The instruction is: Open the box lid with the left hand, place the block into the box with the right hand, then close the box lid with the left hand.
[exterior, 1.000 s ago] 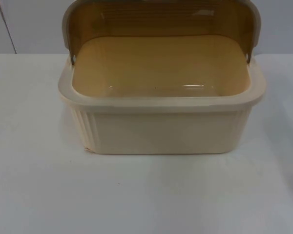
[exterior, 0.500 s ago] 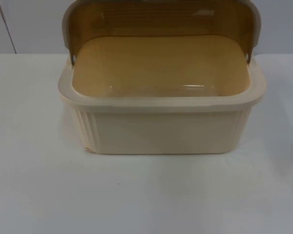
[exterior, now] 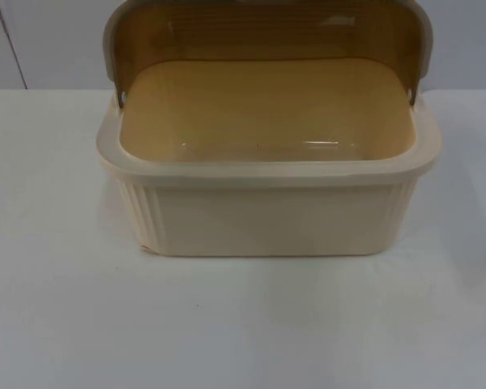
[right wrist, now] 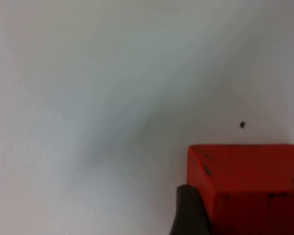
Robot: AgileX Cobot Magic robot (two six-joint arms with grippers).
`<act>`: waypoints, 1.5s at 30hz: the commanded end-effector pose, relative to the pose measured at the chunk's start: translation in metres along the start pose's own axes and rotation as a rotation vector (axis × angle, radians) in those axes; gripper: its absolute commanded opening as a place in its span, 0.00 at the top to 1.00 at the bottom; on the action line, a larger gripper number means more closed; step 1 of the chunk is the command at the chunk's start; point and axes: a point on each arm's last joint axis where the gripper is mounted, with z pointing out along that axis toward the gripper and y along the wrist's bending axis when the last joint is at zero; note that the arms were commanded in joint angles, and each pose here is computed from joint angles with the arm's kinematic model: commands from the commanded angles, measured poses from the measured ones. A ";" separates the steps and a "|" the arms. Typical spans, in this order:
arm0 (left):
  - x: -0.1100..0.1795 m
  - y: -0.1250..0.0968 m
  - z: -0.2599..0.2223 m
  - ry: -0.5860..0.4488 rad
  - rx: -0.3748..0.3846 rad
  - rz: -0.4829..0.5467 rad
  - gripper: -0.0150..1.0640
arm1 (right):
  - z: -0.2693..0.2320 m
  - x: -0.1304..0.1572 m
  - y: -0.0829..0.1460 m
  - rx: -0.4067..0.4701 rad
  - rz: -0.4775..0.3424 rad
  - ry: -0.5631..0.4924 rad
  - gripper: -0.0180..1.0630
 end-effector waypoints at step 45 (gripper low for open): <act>-0.002 -0.020 -0.001 -0.024 0.073 0.052 0.04 | -0.356 -0.008 -0.007 0.368 0.348 -1.531 0.98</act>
